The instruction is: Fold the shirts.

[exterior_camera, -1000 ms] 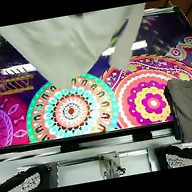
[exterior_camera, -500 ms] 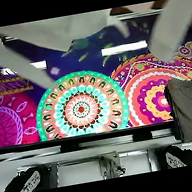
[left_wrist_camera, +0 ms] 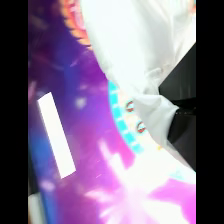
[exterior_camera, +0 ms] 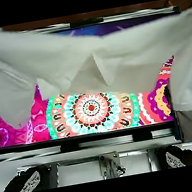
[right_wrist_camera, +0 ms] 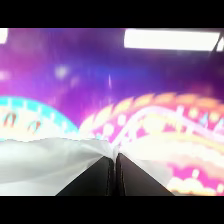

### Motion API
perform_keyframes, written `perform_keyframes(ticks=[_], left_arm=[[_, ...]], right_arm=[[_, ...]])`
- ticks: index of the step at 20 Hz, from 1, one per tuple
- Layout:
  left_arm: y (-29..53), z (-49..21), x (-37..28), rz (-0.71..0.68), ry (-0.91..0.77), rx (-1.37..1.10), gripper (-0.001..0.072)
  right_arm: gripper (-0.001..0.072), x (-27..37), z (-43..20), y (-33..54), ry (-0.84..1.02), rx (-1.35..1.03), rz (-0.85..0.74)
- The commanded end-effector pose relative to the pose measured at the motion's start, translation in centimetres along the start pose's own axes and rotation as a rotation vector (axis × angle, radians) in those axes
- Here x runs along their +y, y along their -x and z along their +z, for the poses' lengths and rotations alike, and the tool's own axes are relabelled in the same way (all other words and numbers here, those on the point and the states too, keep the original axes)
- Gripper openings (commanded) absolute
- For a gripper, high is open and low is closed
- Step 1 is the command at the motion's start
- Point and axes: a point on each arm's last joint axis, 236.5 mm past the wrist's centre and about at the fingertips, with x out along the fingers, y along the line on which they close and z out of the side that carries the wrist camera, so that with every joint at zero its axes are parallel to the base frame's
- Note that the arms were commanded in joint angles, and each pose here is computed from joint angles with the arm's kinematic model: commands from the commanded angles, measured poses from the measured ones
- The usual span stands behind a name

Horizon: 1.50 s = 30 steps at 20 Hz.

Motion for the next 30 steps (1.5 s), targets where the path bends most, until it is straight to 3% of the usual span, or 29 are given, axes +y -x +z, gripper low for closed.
perform_keyframes(ticks=[1, 4, 6, 9, 11, 14, 16, 19, 23, 25, 30], left_arm=[[-3.7, -5.8, -0.5, -0.097, 0.053, 0.171, 0.0043], [-3.6, -0.8, 1.0, -0.014, 0.028, -0.025, 0.0043], [-1.2, 6.7, 2.7, 0.087, 0.033, -0.317, 0.0043], [1.8, 13.6, 4.7, 0.122, 0.125, -0.647, 0.0043], [2.0, 14.9, 5.5, 0.104, 0.179, -0.719, 0.0043], [1.9, 14.8, 4.6, 0.105, 0.074, -0.702, 0.0043], [0.9, 13.2, 2.9, 0.065, 0.000, -0.615, 0.0043], [-2.3, 7.4, 0.6, -0.036, -0.050, -0.343, 0.0043], [-6.4, -7.6, 3.0, 0.000, 0.200, 0.207, 0.0042], [-7.7, -14.9, 2.1, -0.066, 0.300, 0.424, 0.0043], [-11.0, -25.8, -1.1, -0.163, 0.435, 0.662, 0.0043]], right_arm=[[0.0061, 0.9, -4.6, -2.9, 0.008, 0.175, 0.058], [0.0061, -0.1, 2.1, -1.9, 0.011, -0.122, 0.005], [0.0060, -0.9, 8.2, 0.2, -0.054, -0.397, -0.025], [0.0060, -1.2, 15.0, 1.7, -0.179, -0.704, 0.038], [0.0061, -1.0, 17.9, 2.3, -0.271, -0.844, 0.116], [0.0061, -1.2, 19.2, 3.1, -0.301, -0.922, 0.141], [0.0061, 0.1, 17.4, 1.9, -0.237, -0.810, 0.149], [0.0061, 2.1, 9.3, -2.5, -0.107, -0.402, 0.146], [0.0061, 3.9, -6.5, -5.9, -0.109, 0.256, 0.195], [0.0061, 3.9, -13.1, -6.9, -0.122, 0.503, 0.201], [0.0061, 4.5, -20.6, -11.0, -0.196, 0.689, 0.216]])
